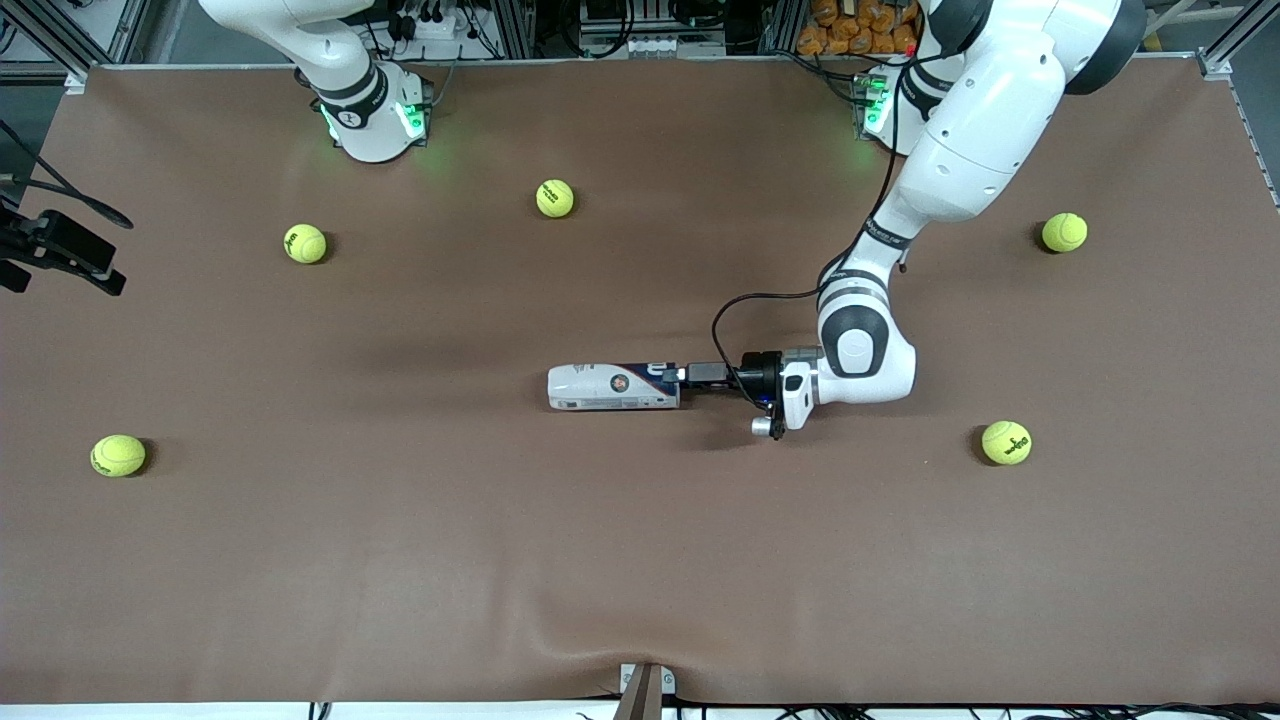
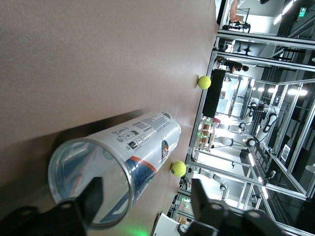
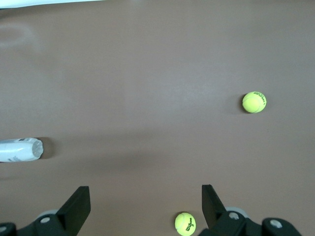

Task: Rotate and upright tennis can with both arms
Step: 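Grasp the can's closed end with the left gripper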

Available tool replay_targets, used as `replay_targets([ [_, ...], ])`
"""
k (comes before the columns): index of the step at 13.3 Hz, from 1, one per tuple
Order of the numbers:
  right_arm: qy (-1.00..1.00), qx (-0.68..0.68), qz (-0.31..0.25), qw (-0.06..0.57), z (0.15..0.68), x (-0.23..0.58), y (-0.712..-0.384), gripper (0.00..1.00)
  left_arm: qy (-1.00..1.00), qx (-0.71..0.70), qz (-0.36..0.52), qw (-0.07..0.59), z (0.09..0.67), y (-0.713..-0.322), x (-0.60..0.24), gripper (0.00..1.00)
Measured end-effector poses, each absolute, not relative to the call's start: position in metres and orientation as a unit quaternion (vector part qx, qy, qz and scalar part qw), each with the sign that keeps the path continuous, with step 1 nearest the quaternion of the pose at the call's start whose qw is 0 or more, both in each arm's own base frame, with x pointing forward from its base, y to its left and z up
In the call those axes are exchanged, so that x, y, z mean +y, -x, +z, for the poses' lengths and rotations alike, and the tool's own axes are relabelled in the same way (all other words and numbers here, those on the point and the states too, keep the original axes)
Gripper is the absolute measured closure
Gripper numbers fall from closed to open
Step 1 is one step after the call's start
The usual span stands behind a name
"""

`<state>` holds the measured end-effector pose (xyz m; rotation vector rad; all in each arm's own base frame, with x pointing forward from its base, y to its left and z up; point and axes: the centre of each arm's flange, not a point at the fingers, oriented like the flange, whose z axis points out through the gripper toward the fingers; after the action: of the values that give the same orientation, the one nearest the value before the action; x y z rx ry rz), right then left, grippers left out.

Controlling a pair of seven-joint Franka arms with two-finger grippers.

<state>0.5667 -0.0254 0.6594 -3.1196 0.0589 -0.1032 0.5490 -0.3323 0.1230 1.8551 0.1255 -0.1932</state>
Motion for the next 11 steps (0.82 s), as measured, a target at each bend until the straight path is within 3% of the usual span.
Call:
replay_targets([
  [2,1.000,-0.001,-0.027,0.011,0.658,-0.036,-0.565,0.00,-0.799,0.052,-0.080,0.594,0.122,-0.548,-0.335,0.51],
  [6,1.000,-0.012,0.003,0.014,0.653,-0.049,-0.557,0.00,-0.798,0.053,-0.074,0.596,0.125,-0.553,-0.334,0.89],
  [7,1.000,-0.015,0.004,0.014,0.652,-0.047,-0.557,0.00,-0.797,0.052,-0.072,0.598,0.127,-0.555,-0.334,0.95],
  [11,0.999,-0.030,0.002,0.015,0.654,-0.033,-0.558,0.00,-0.793,0.044,-0.059,0.605,0.140,-0.567,-0.338,0.95],
])
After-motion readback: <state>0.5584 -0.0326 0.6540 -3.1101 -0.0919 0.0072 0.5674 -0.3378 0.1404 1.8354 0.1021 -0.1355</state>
